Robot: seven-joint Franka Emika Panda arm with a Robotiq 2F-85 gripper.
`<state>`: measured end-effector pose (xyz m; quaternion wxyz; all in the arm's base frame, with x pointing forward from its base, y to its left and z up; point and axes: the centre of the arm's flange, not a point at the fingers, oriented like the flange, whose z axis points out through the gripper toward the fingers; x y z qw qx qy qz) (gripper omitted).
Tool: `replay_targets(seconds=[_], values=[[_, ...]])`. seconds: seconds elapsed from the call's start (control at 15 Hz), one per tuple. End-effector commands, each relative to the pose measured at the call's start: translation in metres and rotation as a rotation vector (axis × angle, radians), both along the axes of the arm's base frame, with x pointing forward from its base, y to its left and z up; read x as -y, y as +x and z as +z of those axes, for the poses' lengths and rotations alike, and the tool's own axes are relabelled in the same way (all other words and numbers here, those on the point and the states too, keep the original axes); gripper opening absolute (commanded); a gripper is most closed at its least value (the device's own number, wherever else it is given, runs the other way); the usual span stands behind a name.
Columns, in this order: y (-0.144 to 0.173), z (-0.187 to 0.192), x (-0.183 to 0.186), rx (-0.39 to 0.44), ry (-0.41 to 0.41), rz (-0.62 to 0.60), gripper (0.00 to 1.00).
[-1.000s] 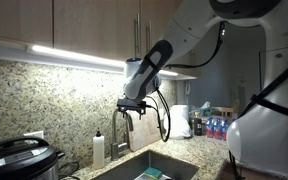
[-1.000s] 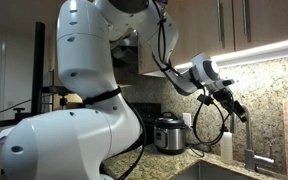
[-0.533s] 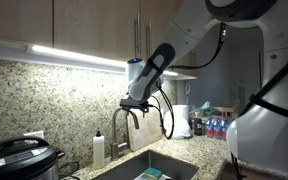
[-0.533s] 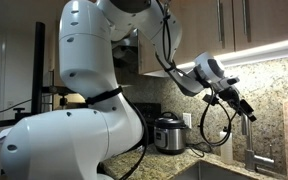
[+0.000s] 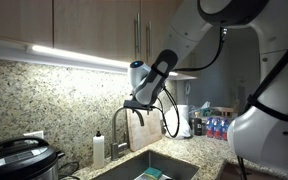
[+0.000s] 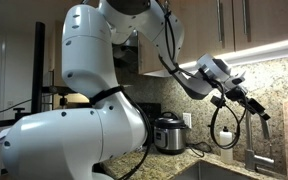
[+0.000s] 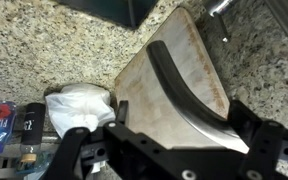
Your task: Turn the faucet to the right
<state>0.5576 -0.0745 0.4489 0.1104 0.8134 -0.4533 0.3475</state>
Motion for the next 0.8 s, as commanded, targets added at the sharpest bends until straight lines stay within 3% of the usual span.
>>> replay_targets(seconds=[0.0, 0.47, 0.73], values=[[0.025, -0.007, 0.024, 0.051, -0.072, -0.082, 1.0], [0.034, -0.004, 0.051, 0.083, -0.131, -0.184, 1.0], [0.037, -0.01, 0.045, 0.073, -0.14, -0.165, 1.0]])
